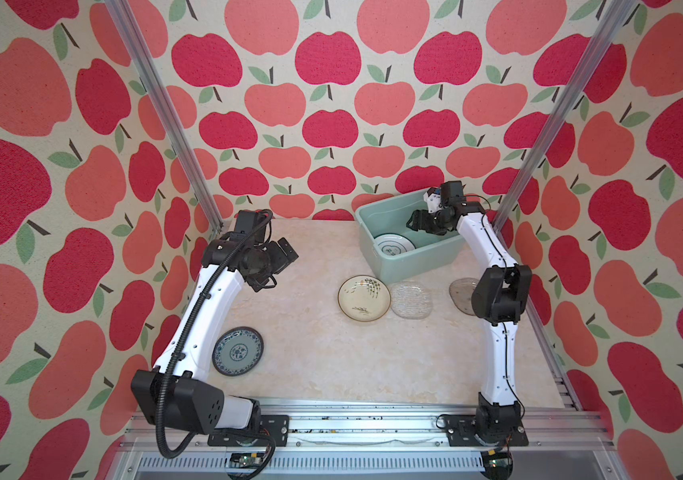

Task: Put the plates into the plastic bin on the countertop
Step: 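Move both grippers to the blue-and-white patterned plate near the robot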

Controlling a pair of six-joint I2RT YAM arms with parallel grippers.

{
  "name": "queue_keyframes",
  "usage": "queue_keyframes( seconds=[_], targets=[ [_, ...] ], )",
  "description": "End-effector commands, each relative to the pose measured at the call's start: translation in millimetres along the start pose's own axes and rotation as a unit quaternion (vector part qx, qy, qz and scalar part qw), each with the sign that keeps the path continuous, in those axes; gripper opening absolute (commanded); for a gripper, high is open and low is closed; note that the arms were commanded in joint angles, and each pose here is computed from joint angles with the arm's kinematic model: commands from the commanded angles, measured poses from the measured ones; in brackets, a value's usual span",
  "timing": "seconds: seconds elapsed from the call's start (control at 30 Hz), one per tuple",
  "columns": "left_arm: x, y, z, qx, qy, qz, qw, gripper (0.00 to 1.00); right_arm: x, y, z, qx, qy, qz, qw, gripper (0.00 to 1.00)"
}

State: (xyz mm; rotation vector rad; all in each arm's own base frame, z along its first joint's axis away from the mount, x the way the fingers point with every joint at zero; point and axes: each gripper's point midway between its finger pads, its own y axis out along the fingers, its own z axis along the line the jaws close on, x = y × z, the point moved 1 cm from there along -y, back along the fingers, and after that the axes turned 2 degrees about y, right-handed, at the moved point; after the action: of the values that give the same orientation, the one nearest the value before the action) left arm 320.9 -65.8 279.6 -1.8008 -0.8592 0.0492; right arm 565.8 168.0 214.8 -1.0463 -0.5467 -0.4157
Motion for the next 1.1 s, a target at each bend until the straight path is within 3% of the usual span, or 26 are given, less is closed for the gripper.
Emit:
queue_keyframes(
  seconds=[0.0,0.17,0.33,0.47,0.6,0.77,1.07],
  targets=[
    [-23.8,-41.3,64.3,0.146,-0.031,0.011,0.989,0.99,37.5,-67.3,53.9,0.074,0.011,-0.080,0.994,0.76],
    [-41.5,-85.3,105.2,0.210,-0.071,-0.010,0.975,0.99,14.6,-100.9,138.3,0.182,0.035,-0.103,0.977,0.74],
    [-54.9,-111.1,138.1,0.229,-0.091,-0.031,0.969,0.99,-66.5,-96.6,229.5,0.260,0.062,-0.049,0.962,0.72],
    [-64.2,-114.2,161.6,0.238,-0.118,-0.033,0.963,0.99,-140.6,-83.3,290.3,0.282,0.065,0.017,0.957,0.72],
    [-69.2,-99.7,188.7,0.260,-0.169,-0.033,0.950,0.99,-217.6,-66.3,346.0,0.308,0.075,0.092,0.944,0.71],
    [-79.0,-67.5,222.6,0.272,-0.264,0.005,0.926,0.99,-302.2,-51.7,383.4,0.306,0.071,0.188,0.931,0.72],
    [-79.4,-17.6,267.9,0.252,-0.362,0.014,0.897,0.99,-377.4,-16.0,397.2,0.288,0.153,0.263,0.908,0.72]
  ],
)
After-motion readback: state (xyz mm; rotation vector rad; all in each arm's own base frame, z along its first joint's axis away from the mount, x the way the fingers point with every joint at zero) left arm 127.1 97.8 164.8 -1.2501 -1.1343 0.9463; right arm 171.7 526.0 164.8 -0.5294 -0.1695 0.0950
